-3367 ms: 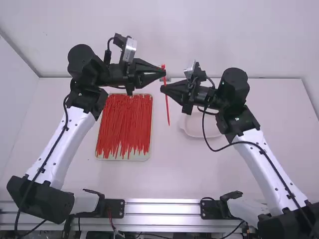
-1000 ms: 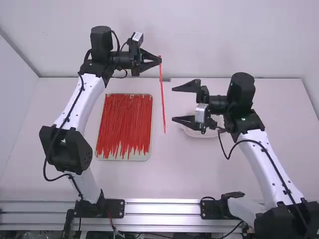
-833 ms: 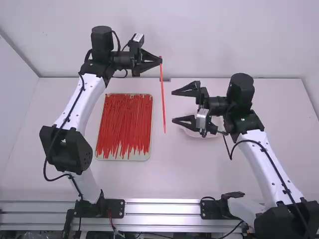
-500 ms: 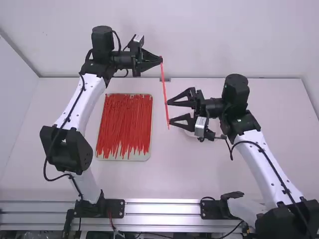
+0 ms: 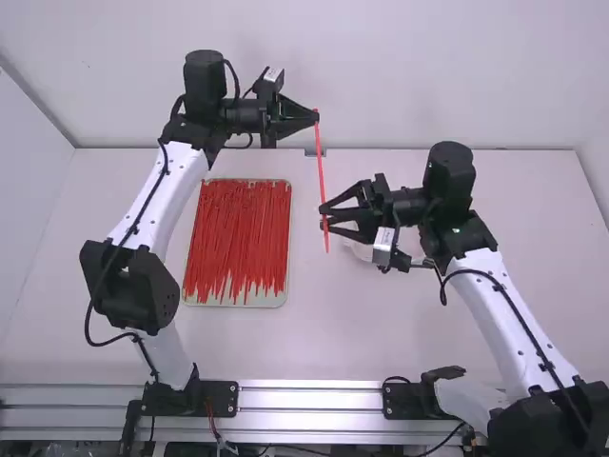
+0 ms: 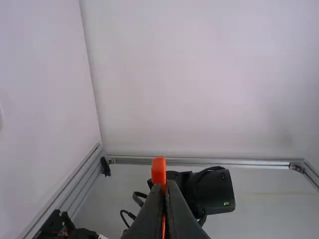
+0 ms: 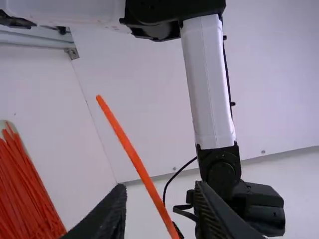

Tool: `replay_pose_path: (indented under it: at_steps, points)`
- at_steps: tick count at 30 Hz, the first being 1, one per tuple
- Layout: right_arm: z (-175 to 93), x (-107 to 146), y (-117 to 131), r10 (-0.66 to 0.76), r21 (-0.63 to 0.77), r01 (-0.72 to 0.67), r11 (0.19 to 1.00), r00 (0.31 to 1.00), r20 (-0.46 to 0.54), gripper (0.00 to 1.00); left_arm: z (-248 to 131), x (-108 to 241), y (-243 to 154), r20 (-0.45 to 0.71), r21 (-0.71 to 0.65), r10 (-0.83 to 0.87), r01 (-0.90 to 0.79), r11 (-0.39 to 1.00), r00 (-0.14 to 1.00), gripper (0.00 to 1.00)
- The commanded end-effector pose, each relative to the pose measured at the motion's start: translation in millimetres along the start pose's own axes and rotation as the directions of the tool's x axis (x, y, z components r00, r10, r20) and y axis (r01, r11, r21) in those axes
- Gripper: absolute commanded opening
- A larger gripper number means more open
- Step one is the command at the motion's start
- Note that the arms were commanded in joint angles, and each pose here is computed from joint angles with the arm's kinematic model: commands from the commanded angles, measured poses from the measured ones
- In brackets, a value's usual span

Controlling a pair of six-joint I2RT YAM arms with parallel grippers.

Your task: Fasten the cable tie

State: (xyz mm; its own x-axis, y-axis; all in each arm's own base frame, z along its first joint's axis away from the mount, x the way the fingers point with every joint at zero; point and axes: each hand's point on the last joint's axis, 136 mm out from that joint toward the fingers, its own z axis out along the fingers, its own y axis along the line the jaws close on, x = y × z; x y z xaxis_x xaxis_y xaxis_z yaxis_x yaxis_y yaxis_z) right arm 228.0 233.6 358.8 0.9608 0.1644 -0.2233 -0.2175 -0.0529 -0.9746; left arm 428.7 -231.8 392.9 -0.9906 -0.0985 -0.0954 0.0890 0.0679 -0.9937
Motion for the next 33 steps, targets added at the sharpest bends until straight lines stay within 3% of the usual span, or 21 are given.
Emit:
replay_pose_path:
  at_steps: [1,9,12,13,19,23,26,31,32,33]
  points:
    - [-0.7,-1.4,2.1,0.007,0.0,-0.007,1.0,1.0,0.013,0.31,0.5,6.0,-6.2,-0.018,0.009,0.042,-0.042,0.999,0.999,0.02]
    - [-0.7,-1.4,2.1,0.007,0.0,-0.007,1.0,1.0,0.013,0.21,-2.2,7.3,-7.0,-0.029,0.015,0.043,-0.043,0.999,0.999,0.02]
    - [-0.5,-1.4,2.1,0.015,0.0,-0.015,1.0,1.0,0.013,0.09,-0.2,8.4,-7.1,-0.033,0.015,0.044,-0.044,0.999,0.998,0.02]
    - [0.3,-2.0,2.2,0.015,-0.001,-0.015,1.0,1.0,0.016,0.0,-0.4,8.5,-7.1,-0.033,0.015,0.043,-0.043,0.999,0.999,0.02]
    - [4.9,-4.8,2.8,0.062,-0.007,-0.062,0.998,0.998,0.03,0.0,-0.4,8.5,-7.1,-0.032,0.017,0.101,-0.101,0.995,0.994,0.02]
    - [5.1,-5.5,2.0,0.255,-0.013,-0.255,0.967,0.966,0.032,0.0,-0.2,8.6,-7.1,-0.028,0.023,0.296,-0.296,0.955,0.955,0.02]
    - [4.5,-5.0,2.1,0.475,-0.018,-0.475,0.88,0.879,0.026,0.0,-0.5,14.2,-5.7,-0.046,0.046,0.499,-0.497,0.866,0.865,0.02]
    - [4.7,-5.5,-3.7,0.662,-0.022,-0.661,0.75,0.749,0.024,0.0,-0.4,18.9,3.1,-0.057,0.049,0.623,-0.621,0.782,0.78,0.02]
    - [4.4,-5.5,-6.4,0.742,-0.021,-0.742,0.67,0.67,0.022,0.0,-1.0,20.9,8.2,-0.063,0.046,0.651,-0.649,0.759,0.757,0.02]
    - [4.5,-5.7,-8.1,0.773,-0.022,-0.772,0.635,0.634,0.022,0.0,-0.3,23.0,10.7,-0.069,0.047,0.663,-0.661,0.749,0.746,0.02]
